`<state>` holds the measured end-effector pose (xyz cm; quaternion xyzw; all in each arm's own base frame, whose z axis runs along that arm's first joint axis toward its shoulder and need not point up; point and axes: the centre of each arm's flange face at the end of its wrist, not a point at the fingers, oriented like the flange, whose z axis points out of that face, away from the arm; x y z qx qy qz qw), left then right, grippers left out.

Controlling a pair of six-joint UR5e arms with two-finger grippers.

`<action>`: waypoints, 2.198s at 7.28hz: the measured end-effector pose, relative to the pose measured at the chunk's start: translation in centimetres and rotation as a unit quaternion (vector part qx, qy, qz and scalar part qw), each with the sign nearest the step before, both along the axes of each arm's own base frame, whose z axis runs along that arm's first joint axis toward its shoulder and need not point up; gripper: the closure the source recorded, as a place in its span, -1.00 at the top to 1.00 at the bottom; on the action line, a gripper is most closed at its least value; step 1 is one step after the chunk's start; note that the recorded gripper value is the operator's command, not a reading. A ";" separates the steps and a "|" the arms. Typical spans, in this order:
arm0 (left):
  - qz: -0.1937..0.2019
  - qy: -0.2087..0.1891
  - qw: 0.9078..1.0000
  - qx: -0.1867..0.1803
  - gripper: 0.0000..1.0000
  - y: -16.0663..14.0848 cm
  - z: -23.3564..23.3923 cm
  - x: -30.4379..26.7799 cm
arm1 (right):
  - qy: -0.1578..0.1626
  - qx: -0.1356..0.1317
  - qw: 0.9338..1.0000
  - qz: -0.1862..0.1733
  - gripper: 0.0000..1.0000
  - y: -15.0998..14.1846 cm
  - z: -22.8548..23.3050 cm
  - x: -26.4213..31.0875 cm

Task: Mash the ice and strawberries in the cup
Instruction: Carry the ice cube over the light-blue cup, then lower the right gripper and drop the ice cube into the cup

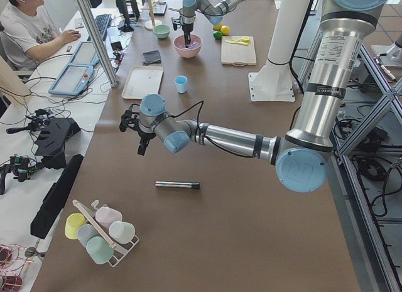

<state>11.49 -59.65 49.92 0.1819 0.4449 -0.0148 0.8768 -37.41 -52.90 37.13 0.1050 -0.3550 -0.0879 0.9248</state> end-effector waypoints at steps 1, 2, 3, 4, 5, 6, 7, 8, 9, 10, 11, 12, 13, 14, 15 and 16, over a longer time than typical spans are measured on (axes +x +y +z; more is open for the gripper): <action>0.000 0.000 1.000 0.000 0.94 -0.1 0.1 0.0 | -0.008 0.000 1.000 0.004 -1.00 -0.3 -1.3 1.0; 0.001 0.000 1.000 -0.001 0.94 0.0 0.1 0.1 | -0.015 -0.008 1.000 0.008 -1.00 -1.1 -4.2 1.9; 0.000 0.000 1.000 -0.001 0.94 0.0 0.0 0.1 | -0.017 -0.021 1.000 0.014 -1.00 -2.1 -8.6 1.8; 0.000 0.000 1.000 -0.001 0.94 0.0 0.1 0.1 | -0.024 -0.035 0.999 0.027 -1.00 -2.6 -13.1 1.0; 0.001 0.000 1.000 -0.002 0.94 0.0 0.1 0.1 | -0.038 -0.051 0.997 0.044 -1.00 -2.8 -17.6 -0.7; 0.001 -0.001 1.000 -0.002 0.94 -0.1 0.3 0.1 | -0.047 -0.066 0.995 0.061 -1.00 -3.1 -21.4 -3.5; 0.002 -0.002 1.000 -0.003 0.94 -0.1 0.4 0.2 | -0.046 -0.075 0.993 0.077 -1.00 -3.1 -24.6 -7.0; 0.003 -0.003 1.000 -0.004 0.94 -0.2 0.5 0.3 | -0.041 -0.076 0.992 0.092 -1.00 -2.7 -26.7 -10.5; 0.003 -0.003 1.000 -0.004 0.94 -0.2 0.6 0.4 | -0.042 -0.074 0.991 0.107 -1.00 -2.1 -27.8 -13.5; 0.004 -0.003 1.000 -0.004 0.95 -0.1 0.6 0.4 | -0.045 -0.069 0.989 0.122 -1.00 -1.7 -28.1 -16.1; 0.004 -0.002 1.000 -0.004 0.94 0.0 0.6 0.4 | -0.046 -0.064 0.988 0.134 -1.00 -1.1 -27.9 -18.2; 0.004 -0.002 1.000 -0.004 0.95 0.1 0.6 0.4 | -0.047 -0.057 0.987 0.143 -1.00 -0.5 -27.5 -19.9; 0.004 -0.002 1.000 -0.005 0.94 0.2 0.7 0.4 | -0.045 -0.055 0.987 0.147 -1.00 0.1 -27.1 -21.1; 0.005 -0.002 1.000 -0.004 0.94 0.2 0.7 0.4 | -0.040 -0.053 0.987 0.149 -1.00 0.7 -26.7 -22.1; 0.005 -0.002 1.000 -0.004 0.94 0.3 0.6 0.4 | -0.036 -0.050 0.987 0.151 -0.98 1.3 -26.4 -22.9; 0.005 -0.001 1.000 -0.003 0.94 0.4 0.6 0.4 | -0.034 -0.049 0.987 0.152 -0.57 1.7 -26.3 -23.4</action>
